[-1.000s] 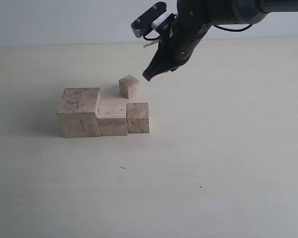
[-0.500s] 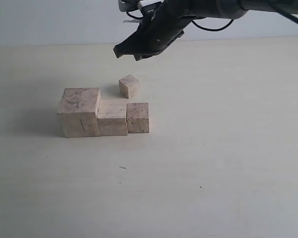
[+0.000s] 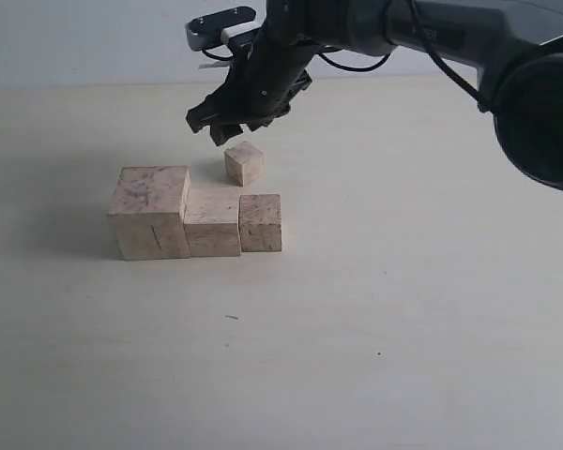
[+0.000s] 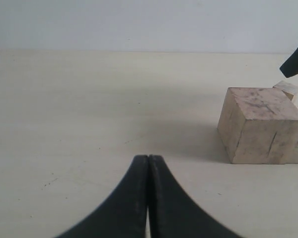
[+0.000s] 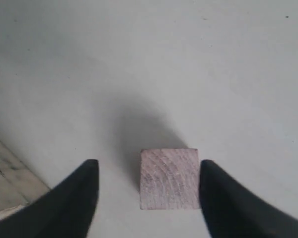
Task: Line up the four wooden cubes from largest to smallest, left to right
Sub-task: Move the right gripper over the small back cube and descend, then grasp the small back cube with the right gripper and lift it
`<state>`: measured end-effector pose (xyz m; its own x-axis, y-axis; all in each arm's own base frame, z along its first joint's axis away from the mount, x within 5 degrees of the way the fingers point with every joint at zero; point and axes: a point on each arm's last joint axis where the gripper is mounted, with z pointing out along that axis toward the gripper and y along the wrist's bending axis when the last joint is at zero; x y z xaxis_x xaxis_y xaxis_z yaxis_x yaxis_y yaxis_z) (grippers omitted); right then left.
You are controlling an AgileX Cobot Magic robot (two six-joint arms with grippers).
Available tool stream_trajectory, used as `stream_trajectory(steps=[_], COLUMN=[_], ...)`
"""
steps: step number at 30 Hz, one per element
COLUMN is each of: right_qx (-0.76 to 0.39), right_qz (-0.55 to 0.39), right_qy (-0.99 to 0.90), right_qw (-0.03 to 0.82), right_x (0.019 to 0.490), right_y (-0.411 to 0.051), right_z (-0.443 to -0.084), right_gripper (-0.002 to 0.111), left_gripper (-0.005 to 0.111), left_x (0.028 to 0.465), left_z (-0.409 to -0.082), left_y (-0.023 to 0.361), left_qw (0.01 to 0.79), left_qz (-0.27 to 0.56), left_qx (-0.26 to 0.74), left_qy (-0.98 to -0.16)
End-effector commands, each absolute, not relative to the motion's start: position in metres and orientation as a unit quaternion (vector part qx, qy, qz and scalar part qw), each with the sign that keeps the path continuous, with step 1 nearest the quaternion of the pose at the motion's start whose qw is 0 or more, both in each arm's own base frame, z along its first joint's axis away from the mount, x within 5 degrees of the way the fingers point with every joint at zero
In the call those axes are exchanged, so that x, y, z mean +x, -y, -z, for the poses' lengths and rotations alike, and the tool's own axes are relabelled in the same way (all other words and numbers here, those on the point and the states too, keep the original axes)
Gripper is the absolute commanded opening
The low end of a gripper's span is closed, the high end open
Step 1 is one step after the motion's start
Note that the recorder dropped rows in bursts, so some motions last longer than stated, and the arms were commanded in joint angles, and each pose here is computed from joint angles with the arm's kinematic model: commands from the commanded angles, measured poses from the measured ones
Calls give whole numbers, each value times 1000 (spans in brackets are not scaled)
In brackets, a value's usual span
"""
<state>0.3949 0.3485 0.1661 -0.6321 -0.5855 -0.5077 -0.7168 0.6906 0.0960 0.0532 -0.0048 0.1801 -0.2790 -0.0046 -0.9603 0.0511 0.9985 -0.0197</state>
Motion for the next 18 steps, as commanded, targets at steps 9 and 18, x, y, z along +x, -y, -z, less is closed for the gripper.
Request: stream_trajectory(steps=[9, 18], right_qx=[-386, -376], right_qz=[-103, -101], right_qy=[-889, -897], right_qw=[223, 210], right_x=[403, 402], right_y=[-346, -345], right_z=[-135, -132], right_gripper=[77, 45], left_gripper=[0, 0], left_x=[53, 53], left_z=[-181, -181], left_y=[5, 5], left_qw=[607, 607], left_qz=[24, 24], left_qx=[16, 16], left_qy=[-794, -794])
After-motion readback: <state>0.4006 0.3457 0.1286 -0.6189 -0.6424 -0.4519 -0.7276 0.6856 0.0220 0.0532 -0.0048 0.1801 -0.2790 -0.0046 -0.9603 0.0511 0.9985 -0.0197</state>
